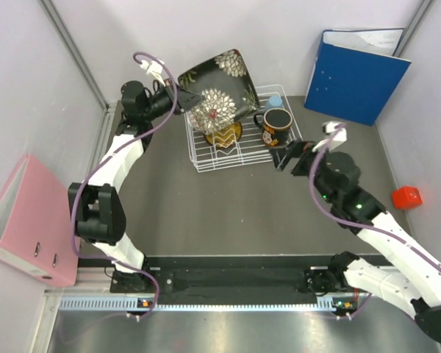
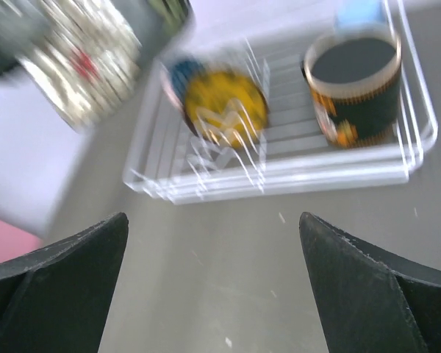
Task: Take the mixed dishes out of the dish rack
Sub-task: Place the plate at the center of the board.
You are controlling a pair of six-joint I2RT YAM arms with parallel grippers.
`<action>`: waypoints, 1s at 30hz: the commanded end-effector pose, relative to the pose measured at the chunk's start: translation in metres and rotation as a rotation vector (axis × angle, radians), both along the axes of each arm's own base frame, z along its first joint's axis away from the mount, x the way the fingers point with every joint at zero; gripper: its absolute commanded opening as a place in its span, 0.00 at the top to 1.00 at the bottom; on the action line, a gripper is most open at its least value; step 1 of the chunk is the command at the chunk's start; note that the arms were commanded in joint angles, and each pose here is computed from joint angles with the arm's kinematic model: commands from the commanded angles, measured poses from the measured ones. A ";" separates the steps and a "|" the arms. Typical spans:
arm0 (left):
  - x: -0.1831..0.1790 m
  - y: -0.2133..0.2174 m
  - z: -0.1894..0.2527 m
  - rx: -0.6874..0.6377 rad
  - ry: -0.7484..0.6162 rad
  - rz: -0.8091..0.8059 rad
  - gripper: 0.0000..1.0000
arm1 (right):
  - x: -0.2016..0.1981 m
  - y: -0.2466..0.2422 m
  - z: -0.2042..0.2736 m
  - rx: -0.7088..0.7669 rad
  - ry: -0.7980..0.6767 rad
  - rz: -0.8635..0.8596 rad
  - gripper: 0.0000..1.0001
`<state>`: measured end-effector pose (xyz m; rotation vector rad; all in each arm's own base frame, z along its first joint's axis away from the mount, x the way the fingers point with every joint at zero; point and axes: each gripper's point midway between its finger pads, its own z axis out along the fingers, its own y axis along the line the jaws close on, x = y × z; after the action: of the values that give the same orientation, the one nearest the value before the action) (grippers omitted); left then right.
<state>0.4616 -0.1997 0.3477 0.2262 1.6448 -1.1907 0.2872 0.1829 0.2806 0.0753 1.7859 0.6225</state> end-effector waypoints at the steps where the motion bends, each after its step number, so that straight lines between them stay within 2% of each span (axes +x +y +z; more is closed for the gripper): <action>1: -0.073 -0.033 0.064 -0.207 0.090 -0.190 1.00 | -0.016 -0.015 0.102 0.130 -0.224 -0.016 0.00; 3: -0.086 -0.041 0.048 -0.186 0.191 -0.195 1.00 | -0.017 -0.016 0.126 0.137 -0.237 -0.011 0.00; 5: -0.108 -0.052 0.046 -0.166 0.236 -0.229 1.00 | -0.014 -0.016 0.119 0.090 -0.159 -0.020 0.00; 6: -0.118 -0.055 0.038 -0.151 0.287 -0.243 1.00 | -0.010 -0.013 0.132 0.086 -0.153 -0.015 0.00; 10: -0.156 -0.052 0.046 -0.116 0.294 -0.258 1.00 | -0.007 -0.008 0.131 0.045 -0.091 0.007 0.00; 13: -0.172 -0.046 0.041 -0.057 0.323 -0.239 1.00 | -0.001 -0.008 0.121 0.011 -0.025 0.008 0.00; 18: -0.186 -0.047 0.028 -0.041 0.346 -0.246 1.00 | 0.001 -0.006 0.101 0.008 0.068 0.057 0.00; 30: -0.192 -0.058 0.007 -0.034 0.376 -0.293 1.00 | 0.001 0.034 0.103 0.047 0.069 0.270 0.00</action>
<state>0.2736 -0.2516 0.3178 0.1167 2.1217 -1.5057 0.2881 0.1963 0.3575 -0.0377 1.9294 0.7406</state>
